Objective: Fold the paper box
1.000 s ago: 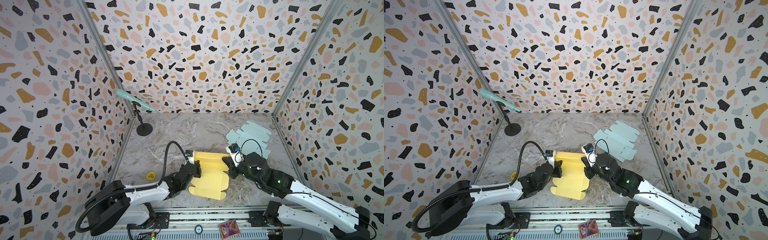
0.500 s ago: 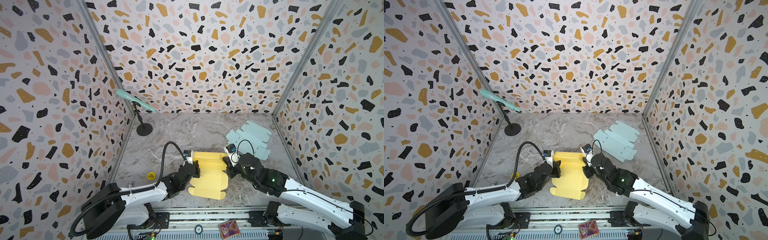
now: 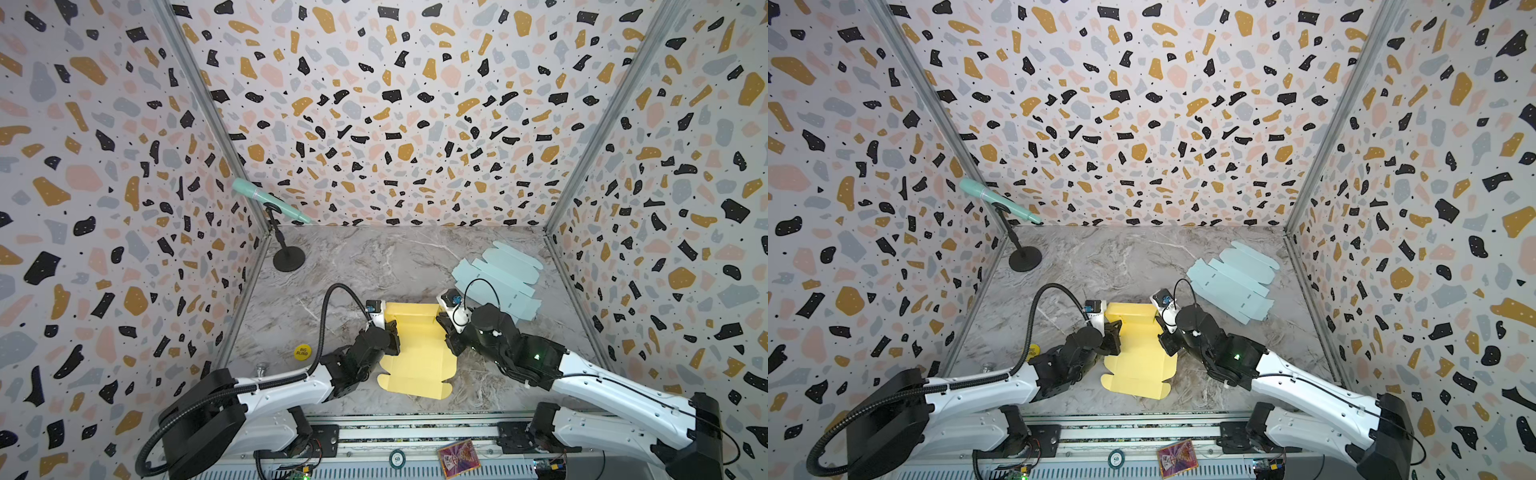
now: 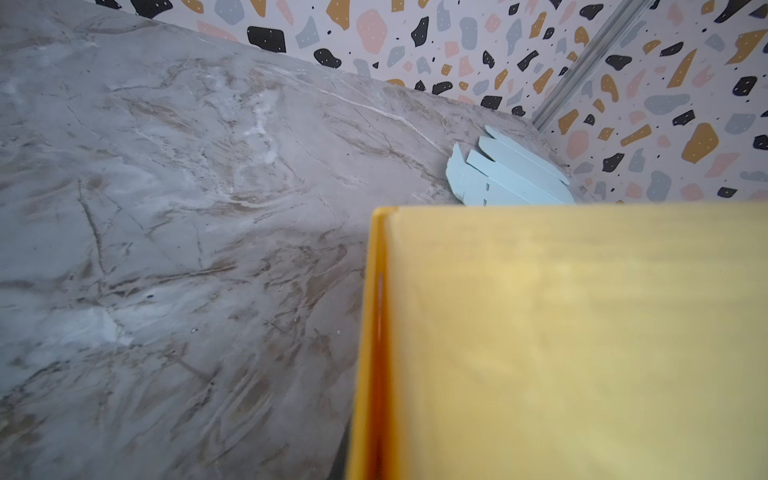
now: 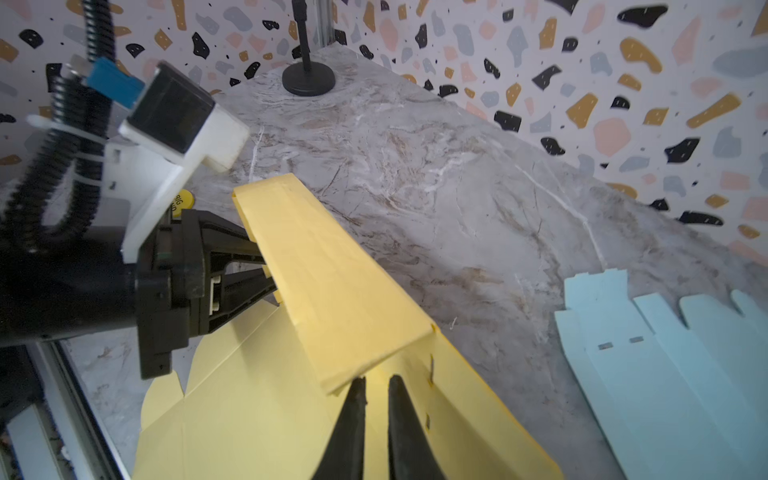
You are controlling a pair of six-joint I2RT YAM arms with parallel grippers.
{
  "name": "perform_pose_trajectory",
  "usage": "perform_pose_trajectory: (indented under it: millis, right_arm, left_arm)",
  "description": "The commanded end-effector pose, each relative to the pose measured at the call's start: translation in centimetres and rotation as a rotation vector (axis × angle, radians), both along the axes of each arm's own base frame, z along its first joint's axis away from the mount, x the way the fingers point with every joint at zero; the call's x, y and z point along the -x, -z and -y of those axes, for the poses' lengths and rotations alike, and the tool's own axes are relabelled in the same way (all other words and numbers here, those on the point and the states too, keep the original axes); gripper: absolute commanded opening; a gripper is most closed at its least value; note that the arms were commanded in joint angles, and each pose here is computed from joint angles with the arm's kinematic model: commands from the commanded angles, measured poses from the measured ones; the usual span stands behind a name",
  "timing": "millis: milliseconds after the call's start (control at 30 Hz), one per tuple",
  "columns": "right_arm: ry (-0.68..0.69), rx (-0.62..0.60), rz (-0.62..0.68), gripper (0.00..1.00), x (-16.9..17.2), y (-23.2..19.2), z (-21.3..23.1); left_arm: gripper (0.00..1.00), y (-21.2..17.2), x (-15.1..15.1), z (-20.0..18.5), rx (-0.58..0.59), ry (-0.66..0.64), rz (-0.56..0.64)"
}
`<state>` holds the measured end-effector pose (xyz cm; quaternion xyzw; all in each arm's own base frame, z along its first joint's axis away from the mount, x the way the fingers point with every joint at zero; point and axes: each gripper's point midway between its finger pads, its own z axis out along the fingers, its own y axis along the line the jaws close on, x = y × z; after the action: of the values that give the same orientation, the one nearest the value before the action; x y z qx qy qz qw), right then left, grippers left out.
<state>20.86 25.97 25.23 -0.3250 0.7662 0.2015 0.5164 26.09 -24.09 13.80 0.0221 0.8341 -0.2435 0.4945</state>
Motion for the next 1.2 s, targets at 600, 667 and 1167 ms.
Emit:
perform_pose_trajectory:
  millis: [600,667,1167]
  right_arm:
    - [-0.213,-0.58,0.258,0.53,4.0,-4.5,5.2]
    - [-0.221,-0.614,0.247,0.53,3.4,-4.3,5.3]
    - [-0.315,-0.602,0.222,0.51,2.9,-4.2,2.8]
  left_arm:
    - [0.0,-8.5,0.3,-3.4,0.196,0.069,0.114]
    - [0.0,-8.3,0.6,-3.4,0.188,0.08,0.1]
    - [0.0,-8.2,0.8,-2.5,0.213,0.122,0.101]
